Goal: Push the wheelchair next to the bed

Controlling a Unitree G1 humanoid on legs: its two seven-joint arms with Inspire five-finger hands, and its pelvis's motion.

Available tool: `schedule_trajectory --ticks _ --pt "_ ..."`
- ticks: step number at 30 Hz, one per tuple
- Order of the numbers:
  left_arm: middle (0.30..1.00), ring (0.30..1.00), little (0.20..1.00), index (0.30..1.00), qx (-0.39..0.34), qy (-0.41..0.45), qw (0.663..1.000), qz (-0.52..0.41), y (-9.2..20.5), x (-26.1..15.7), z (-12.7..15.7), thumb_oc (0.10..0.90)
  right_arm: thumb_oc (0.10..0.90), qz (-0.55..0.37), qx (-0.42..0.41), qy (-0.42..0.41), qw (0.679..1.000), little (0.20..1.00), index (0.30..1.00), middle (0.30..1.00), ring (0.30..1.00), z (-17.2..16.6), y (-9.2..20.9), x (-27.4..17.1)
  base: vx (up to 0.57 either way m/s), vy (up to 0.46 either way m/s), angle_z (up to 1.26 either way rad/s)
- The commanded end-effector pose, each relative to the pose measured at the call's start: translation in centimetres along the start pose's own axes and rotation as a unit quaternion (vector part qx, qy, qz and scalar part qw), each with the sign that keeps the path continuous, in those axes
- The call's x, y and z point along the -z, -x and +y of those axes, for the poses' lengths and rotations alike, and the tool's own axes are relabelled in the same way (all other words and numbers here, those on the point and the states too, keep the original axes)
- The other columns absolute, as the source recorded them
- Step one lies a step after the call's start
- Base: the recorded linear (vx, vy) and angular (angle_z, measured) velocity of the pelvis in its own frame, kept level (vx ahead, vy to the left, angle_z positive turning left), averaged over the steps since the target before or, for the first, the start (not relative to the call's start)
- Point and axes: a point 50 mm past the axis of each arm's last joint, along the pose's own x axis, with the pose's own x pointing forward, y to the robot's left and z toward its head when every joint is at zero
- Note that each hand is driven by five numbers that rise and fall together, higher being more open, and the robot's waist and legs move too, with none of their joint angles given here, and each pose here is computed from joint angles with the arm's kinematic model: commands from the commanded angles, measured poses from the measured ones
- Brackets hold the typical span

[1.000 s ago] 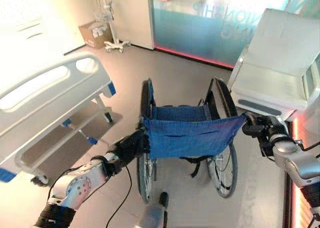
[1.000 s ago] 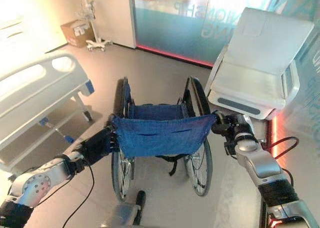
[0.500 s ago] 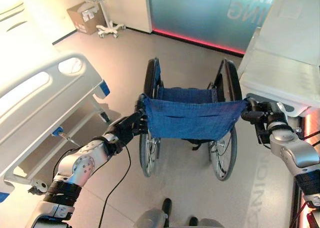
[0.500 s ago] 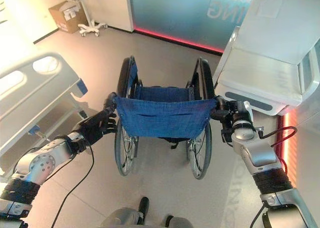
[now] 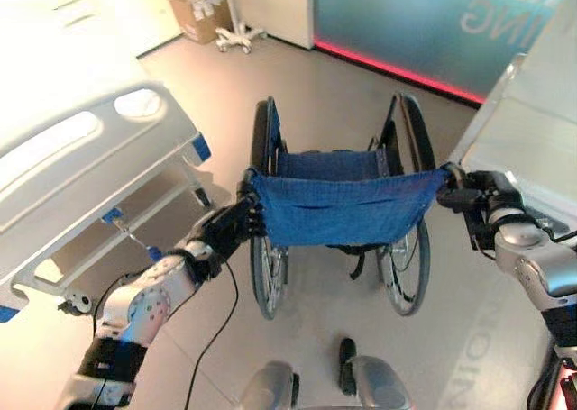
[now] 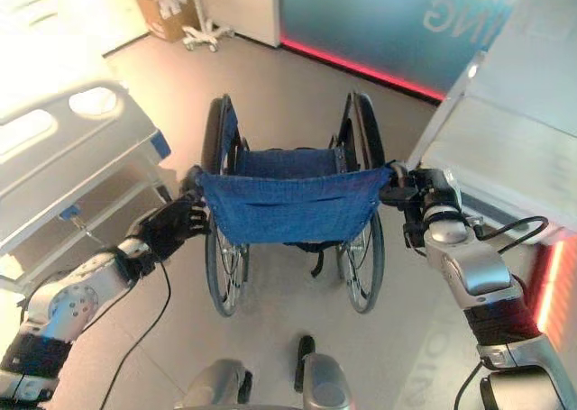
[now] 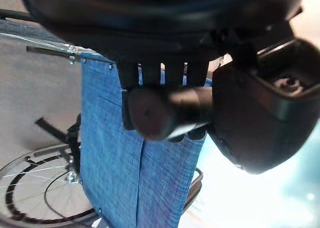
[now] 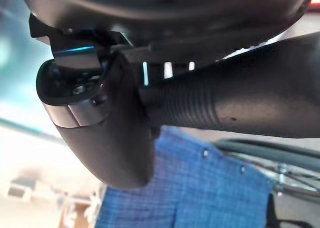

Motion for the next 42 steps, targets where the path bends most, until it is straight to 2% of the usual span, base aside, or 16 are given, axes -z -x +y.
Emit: schedule_trajectory --ticks 1,6,11,18,26,32,42 --pt "0.3 0.3 0.3 0.3 -0.051 -0.015 0.988 -0.148 3.0 -6.9 2.6 0.4 0.4 -0.183 -0.085 -0.009 0.979 0.3 0.3 0.3 0.3 1.0 2.2 -7.3 0.26 -0.062 0.0" --pt "0.3 0.3 0.3 0.3 -0.057 -0.021 0.988 -0.143 3.3 -6.9 3.6 0.4 0.4 -0.187 -0.095 -0.023 0.978 0.3 0.3 0.3 0.3 2.2 1.6 -8.1 0.45 -0.025 -0.22" --pt "0.3 0.3 0.3 0.3 -0.074 -0.023 0.986 -0.145 3.0 -5.4 3.9 0.4 0.4 -0.181 -0.116 -0.022 0.976 0.3 0.3 0.3 0.3 3.2 1.3 -6.2 0.54 0.076 -0.19" --pt "0.3 0.3 0.3 0.3 -0.087 -0.029 0.986 -0.141 2.8 -6.5 4.4 0.4 0.4 -0.167 -0.13 -0.039 0.977 0.3 0.3 0.3 0.3 4.3 1.4 -4.9 0.51 0.088 -0.16" --pt "0.3 0.3 0.3 0.3 -0.043 -0.053 0.988 -0.141 2.4 -8.8 3.6 0.4 0.4 -0.165 -0.111 -0.057 0.978 0.3 0.3 0.3 0.3 4.9 1.8 -4.3 0.38 0.099 0.06" --pt "0.3 0.3 0.3 0.3 -0.031 -0.047 0.987 -0.152 2.0 -8.8 3.2 0.4 0.4 -0.18 -0.097 -0.054 0.977 0.3 0.3 0.3 0.3 3.6 1.6 -4.6 0.37 -0.075 0.31" --pt "0.3 0.3 0.3 0.3 -0.007 -0.031 0.988 -0.152 1.3 -7.3 1.0 0.4 0.4 -0.184 -0.092 -0.042 0.978 0.3 0.3 0.3 0.3 2.0 1.5 -7.3 0.47 -0.236 0.61"
